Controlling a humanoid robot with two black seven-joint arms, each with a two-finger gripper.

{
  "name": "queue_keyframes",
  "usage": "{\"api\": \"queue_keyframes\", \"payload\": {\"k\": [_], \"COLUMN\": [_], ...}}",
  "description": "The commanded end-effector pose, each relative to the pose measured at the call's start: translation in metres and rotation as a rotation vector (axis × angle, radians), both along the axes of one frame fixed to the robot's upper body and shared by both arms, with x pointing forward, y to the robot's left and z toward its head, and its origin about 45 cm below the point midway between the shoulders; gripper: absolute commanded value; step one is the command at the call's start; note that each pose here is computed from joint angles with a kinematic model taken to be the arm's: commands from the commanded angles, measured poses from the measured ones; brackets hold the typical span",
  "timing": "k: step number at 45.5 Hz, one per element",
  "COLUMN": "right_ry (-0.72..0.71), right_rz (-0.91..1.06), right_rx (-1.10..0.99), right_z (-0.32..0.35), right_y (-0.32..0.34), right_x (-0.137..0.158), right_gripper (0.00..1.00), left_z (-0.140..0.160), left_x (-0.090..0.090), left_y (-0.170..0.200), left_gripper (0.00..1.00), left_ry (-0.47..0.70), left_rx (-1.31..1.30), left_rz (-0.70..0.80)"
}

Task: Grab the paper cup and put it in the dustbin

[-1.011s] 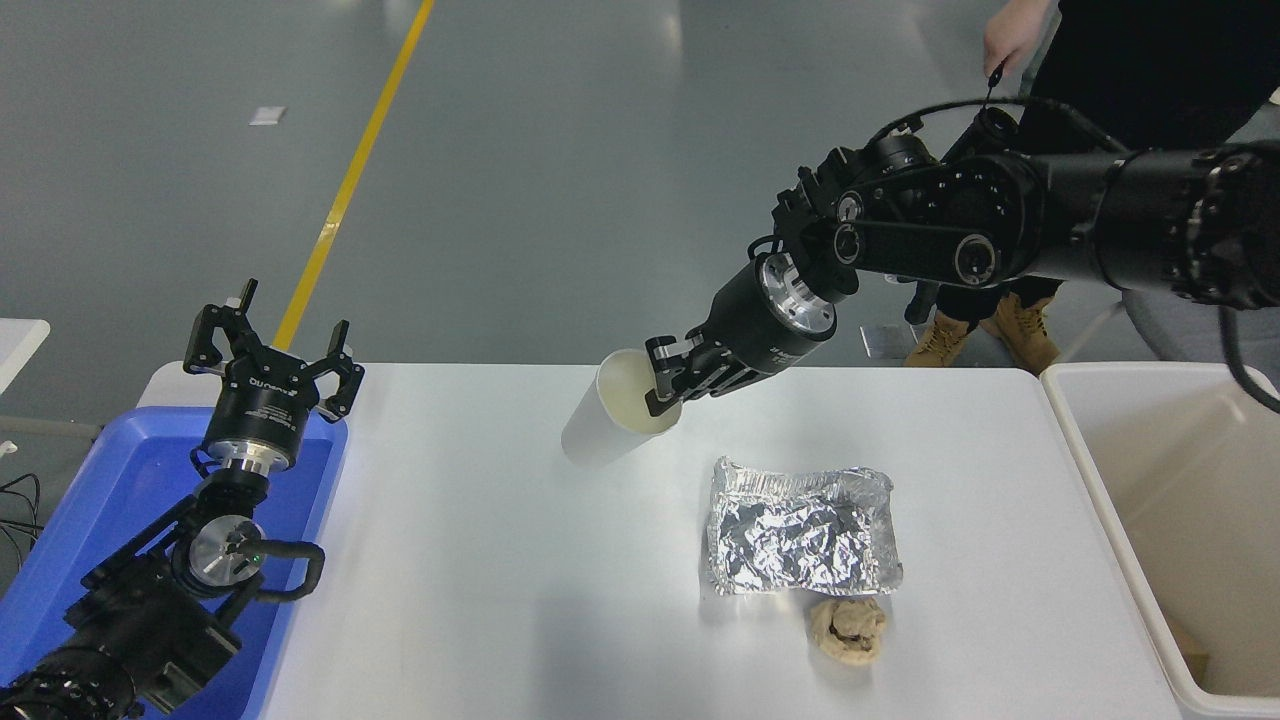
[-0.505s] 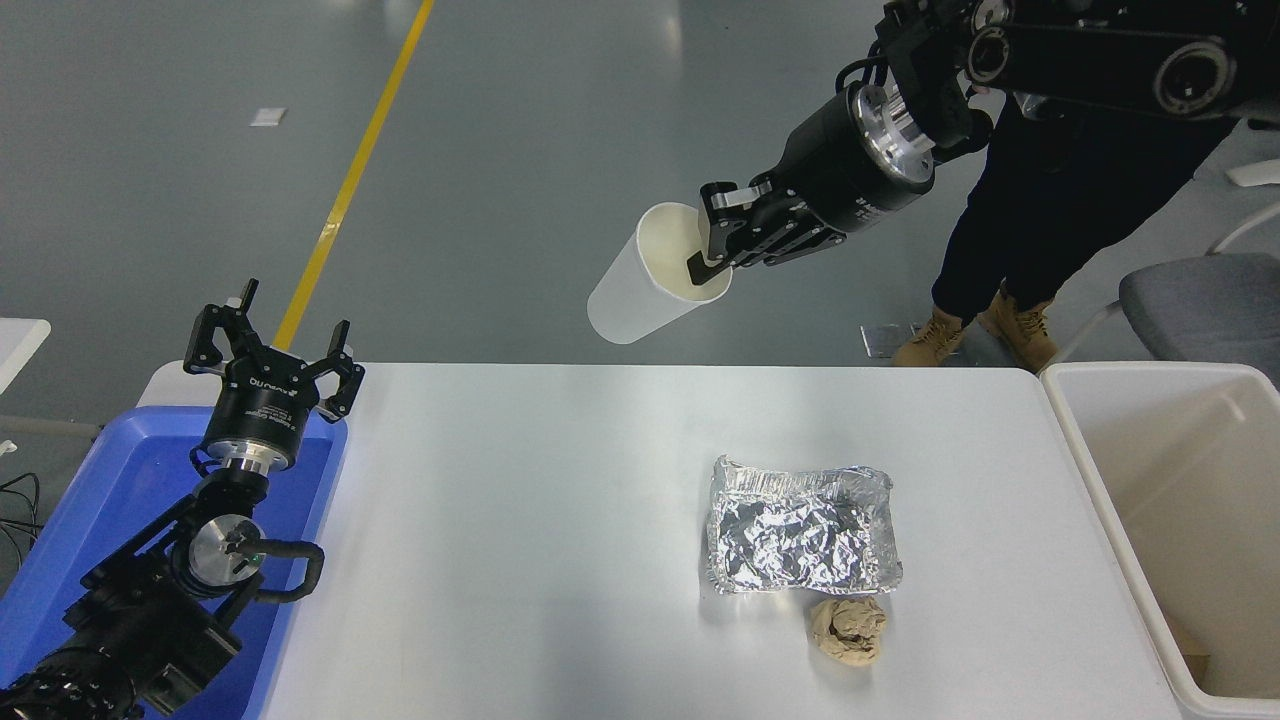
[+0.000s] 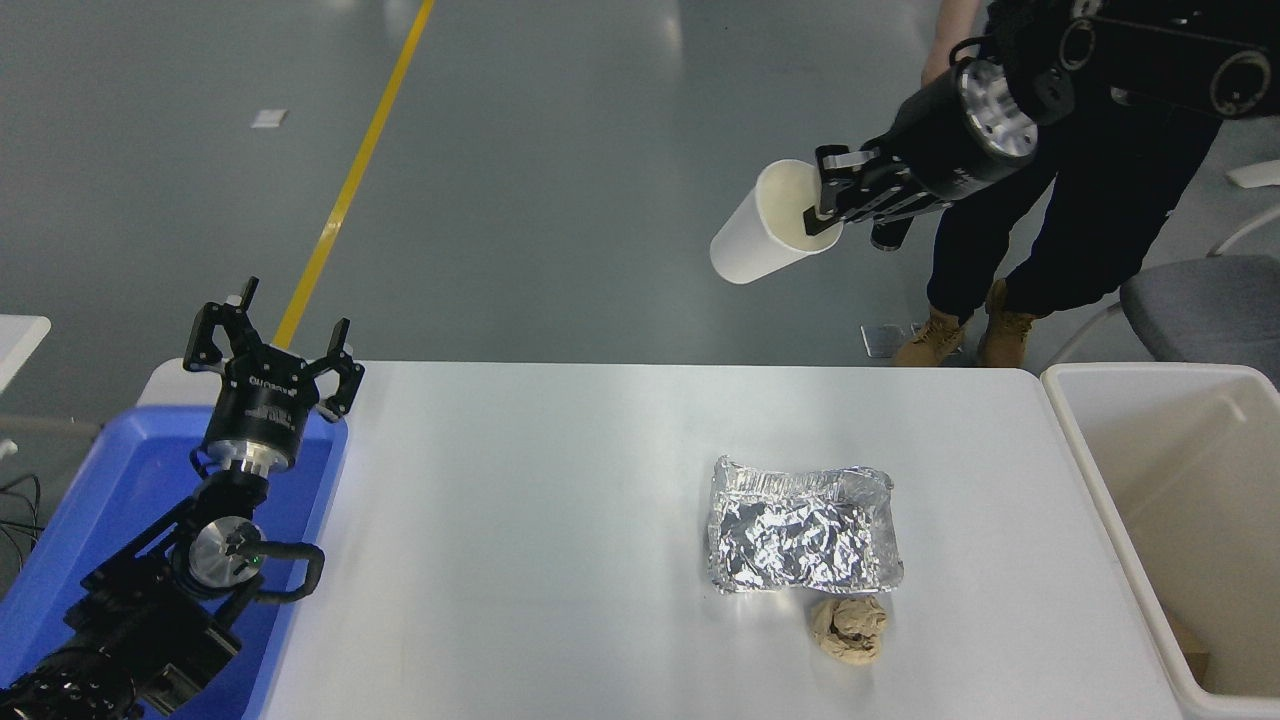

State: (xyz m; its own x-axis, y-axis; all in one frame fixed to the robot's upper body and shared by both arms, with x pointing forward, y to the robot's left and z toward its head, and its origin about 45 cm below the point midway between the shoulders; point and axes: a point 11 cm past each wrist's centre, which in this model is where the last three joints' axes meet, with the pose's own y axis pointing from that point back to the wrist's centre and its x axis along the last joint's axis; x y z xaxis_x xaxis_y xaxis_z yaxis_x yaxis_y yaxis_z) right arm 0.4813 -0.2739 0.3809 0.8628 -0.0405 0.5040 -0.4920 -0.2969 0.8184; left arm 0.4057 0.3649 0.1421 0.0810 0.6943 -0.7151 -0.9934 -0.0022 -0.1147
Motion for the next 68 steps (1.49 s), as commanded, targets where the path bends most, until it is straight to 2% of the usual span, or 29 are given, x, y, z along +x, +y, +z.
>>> {"api": "queue_keyframes", "payload": {"k": [1, 19, 35, 50, 57, 68], "right_ry": [-0.056, -0.142, -0.170, -0.223, -0.212, -0.233], "right_rz": [-0.197, -0.421, -0.577, -0.766, -0.917, -1.002], "right_rx": [-0.096, -0.225, -0.351, -0.434, -0.417, -0.401], "right_z": [-0.021, -0.072, -0.153, -0.196, -0.219, -0.261], "right_y": [-0.098, -0.212, -0.287, -0.320, -0.332, -0.333], "right_x": [0.004, -0.016, -0.073, -0.113, -0.139, -0.174], "right_gripper": [0.00, 0.00, 0.00, 0.00, 0.00, 0.00], "left_z": [0.000, 0.000, 0.000, 0.000, 0.000, 0.000], "left_x": [0.000, 0.000, 0.000, 0.000, 0.000, 0.000], "left_y": [0.000, 0.000, 0.000, 0.000, 0.000, 0.000], "left_gripper": [0.98, 0.98, 0.98, 0.98, 0.98, 0.98], "left_ry": [0.001, -0.001, -0.001, 0.000, -0.001, 0.001], "left_rx": [0.000, 0.000, 0.000, -0.001, 0.000, 0.000], "left_rz": [0.000, 0.000, 0.000, 0.001, 0.000, 0.000]}}
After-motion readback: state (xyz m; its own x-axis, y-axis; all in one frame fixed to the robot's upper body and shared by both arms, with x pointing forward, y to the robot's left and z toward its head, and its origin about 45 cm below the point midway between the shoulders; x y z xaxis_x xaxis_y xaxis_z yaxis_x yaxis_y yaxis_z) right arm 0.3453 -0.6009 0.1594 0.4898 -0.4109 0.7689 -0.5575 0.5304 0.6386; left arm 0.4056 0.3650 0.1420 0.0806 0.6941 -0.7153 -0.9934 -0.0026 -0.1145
